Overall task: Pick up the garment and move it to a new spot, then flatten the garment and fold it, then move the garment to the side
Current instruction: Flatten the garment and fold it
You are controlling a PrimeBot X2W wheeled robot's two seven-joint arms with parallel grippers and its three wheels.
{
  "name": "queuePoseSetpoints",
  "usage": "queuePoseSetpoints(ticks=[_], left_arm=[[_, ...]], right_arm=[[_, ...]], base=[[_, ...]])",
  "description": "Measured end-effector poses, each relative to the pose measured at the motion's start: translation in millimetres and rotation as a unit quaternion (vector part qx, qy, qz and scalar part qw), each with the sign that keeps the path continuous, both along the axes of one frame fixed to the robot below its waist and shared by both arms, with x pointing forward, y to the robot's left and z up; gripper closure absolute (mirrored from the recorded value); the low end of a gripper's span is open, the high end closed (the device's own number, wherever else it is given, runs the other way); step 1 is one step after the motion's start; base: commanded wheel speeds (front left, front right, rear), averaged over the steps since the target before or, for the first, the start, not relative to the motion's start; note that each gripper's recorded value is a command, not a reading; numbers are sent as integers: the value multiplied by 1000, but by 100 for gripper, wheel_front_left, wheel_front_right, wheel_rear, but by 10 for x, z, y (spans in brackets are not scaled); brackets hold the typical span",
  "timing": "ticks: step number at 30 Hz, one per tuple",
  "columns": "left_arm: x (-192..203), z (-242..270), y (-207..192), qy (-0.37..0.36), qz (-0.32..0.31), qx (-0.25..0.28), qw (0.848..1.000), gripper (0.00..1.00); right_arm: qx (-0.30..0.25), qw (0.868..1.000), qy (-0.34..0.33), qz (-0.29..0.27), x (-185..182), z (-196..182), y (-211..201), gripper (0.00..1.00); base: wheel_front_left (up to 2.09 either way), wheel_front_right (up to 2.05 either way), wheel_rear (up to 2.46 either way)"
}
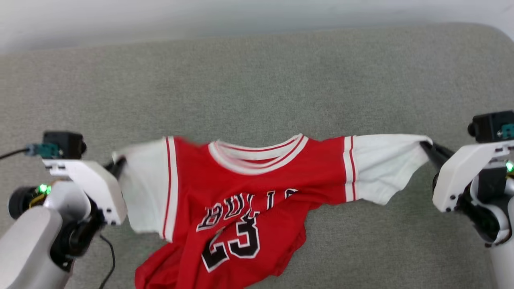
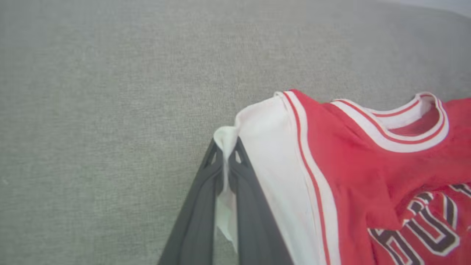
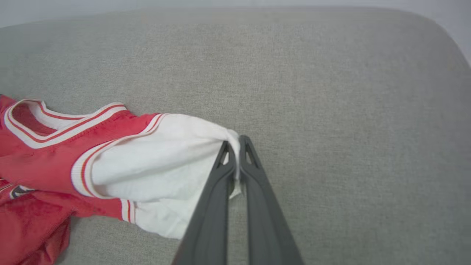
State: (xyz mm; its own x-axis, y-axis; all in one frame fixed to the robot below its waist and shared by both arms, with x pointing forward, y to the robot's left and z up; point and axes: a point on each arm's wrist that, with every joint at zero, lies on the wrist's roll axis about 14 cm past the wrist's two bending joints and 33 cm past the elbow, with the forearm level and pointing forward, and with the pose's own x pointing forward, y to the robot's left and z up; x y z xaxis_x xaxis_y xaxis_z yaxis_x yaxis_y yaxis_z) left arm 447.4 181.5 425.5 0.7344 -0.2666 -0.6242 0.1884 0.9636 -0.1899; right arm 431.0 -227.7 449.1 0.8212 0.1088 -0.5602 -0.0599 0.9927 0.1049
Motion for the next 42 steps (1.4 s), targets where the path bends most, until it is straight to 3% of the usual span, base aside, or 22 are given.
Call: queuePoseSetpoints(ticks=[4,8,15,23,27,32,36,42], left_arm=[[284,543,-41,-114,8,2,993,100],[524,1117,-103,-214,14,3,977,100],[936,1833,-130,-307,48,-22,950,100],[1421,2869,-135,-458,61,-33,886,100],[1625,3383,-109,-530,66,-35,845,100],[1914,3635,-66,-564,74,-40,822,100],[2182,3668,15,-575,83,-39,813,100],[2675,3145,16,-536,86,-35,839,100]], right_arm=[[-18,998,-57,-8,162,328,-84,100],[-28,992,-119,-17,350,731,-144,100],[-17,974,-223,-27,740,1484,-191,100],[-10,924,-381,-29,1200,2547,-172,100],[-3,887,-460,-31,1403,3099,-159,100],[1,857,-514,-28,1675,3525,-106,100],[2,849,-528,-23,1937,3587,-57,100],[-1,871,-491,-13,2437,3133,27,100]], base=[[0,0,0],[0,0,0],[0,0,0],[0,0,0],[0,0,0],[0,0,0],[0,0,0],[0,0,0]])
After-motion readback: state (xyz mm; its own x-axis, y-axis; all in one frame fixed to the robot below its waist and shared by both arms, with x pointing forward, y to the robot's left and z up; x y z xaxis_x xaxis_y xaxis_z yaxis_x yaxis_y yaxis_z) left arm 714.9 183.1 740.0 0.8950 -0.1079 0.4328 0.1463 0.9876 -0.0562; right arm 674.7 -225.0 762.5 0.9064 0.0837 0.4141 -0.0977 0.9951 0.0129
